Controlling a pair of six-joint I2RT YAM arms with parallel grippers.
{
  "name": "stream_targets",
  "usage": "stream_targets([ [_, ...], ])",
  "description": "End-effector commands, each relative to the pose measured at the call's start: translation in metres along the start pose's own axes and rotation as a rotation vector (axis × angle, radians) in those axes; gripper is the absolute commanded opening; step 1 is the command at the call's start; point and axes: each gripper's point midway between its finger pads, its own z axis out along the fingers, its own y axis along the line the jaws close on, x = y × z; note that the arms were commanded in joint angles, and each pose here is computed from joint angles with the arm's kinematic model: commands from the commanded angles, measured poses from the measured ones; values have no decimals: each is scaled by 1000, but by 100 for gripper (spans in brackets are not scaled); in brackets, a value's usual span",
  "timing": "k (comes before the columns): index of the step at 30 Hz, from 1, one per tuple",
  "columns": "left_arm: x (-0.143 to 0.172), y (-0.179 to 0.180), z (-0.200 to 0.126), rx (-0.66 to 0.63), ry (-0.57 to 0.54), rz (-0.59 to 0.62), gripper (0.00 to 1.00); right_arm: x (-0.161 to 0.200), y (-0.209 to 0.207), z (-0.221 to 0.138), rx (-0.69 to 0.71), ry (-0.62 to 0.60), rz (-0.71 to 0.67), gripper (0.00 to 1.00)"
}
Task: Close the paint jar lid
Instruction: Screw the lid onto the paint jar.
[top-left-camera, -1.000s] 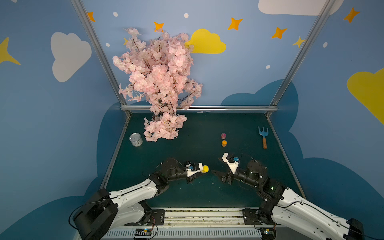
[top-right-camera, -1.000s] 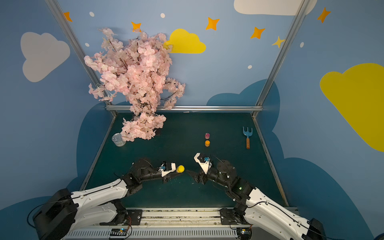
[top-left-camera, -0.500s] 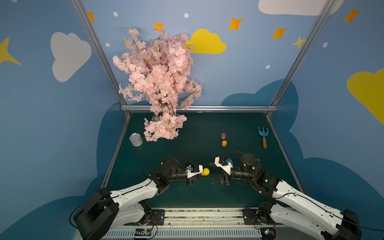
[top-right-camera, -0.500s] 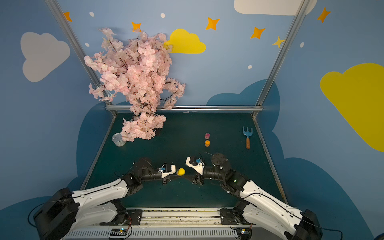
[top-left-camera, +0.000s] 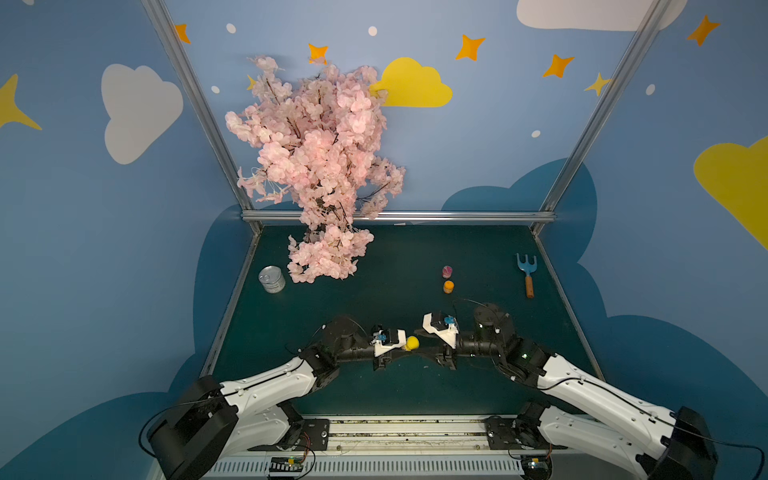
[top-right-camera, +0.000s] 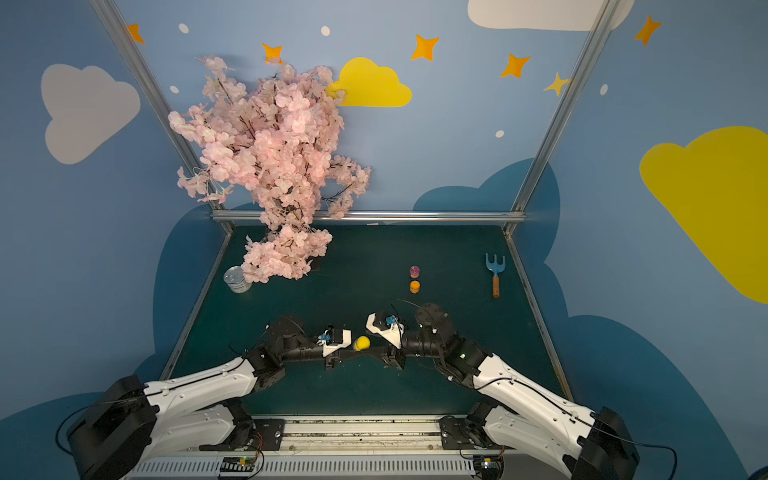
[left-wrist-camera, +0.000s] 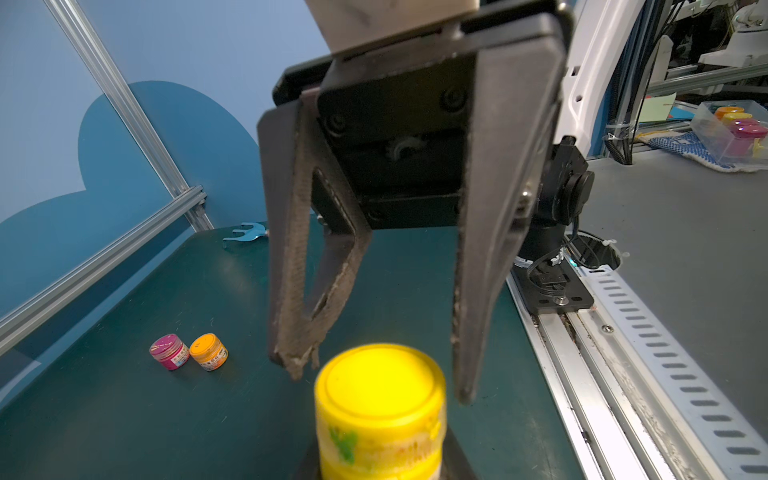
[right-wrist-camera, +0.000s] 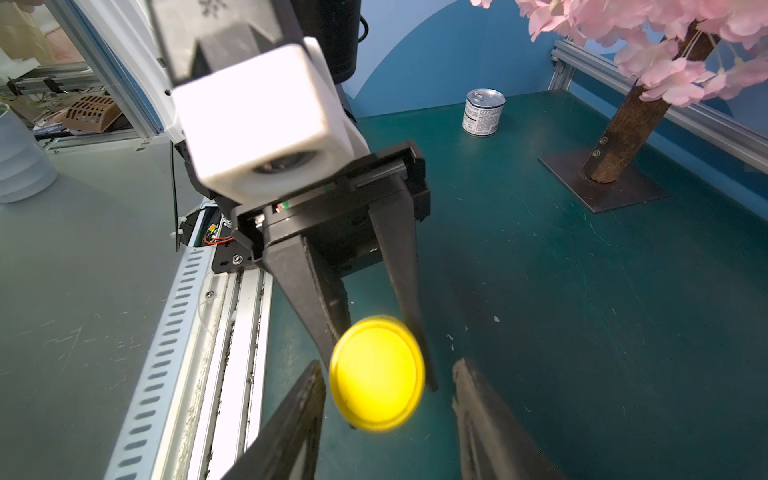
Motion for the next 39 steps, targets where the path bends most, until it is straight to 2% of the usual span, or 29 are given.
stream_targets([
  [1, -7, 1, 2, 5, -10, 4, 31, -15, -2, -2, -3, -18, -4, 50],
  [6, -6, 2, 2, 3, -8, 5, 31, -14, -3, -2, 3, -7, 4, 46],
  [14, -6, 2, 2, 0, -8, 5, 31, -12, -3, 4, -13, 3, 19, 46],
  [21, -7, 2, 2, -1, -8, 6, 31, -10, -4, 6, -13, 8, 26, 43],
  [26, -6, 4, 1, -8, -7, 6, 31, -6, -8, 8, 5, 21, 42, 29],
  [29, -6, 7, 1, -31, -1, 8, 31, -2, -10, 10, 7, 34, 62, 25],
  [30, -5, 9, 1, -43, 4, 9, 31, -11, -11, 10, 11, 20, 63, 23],
  [39, -1, 31, -4, -197, 46, 43, 30, -17, -21, 23, 29, 55, 229, 7],
])
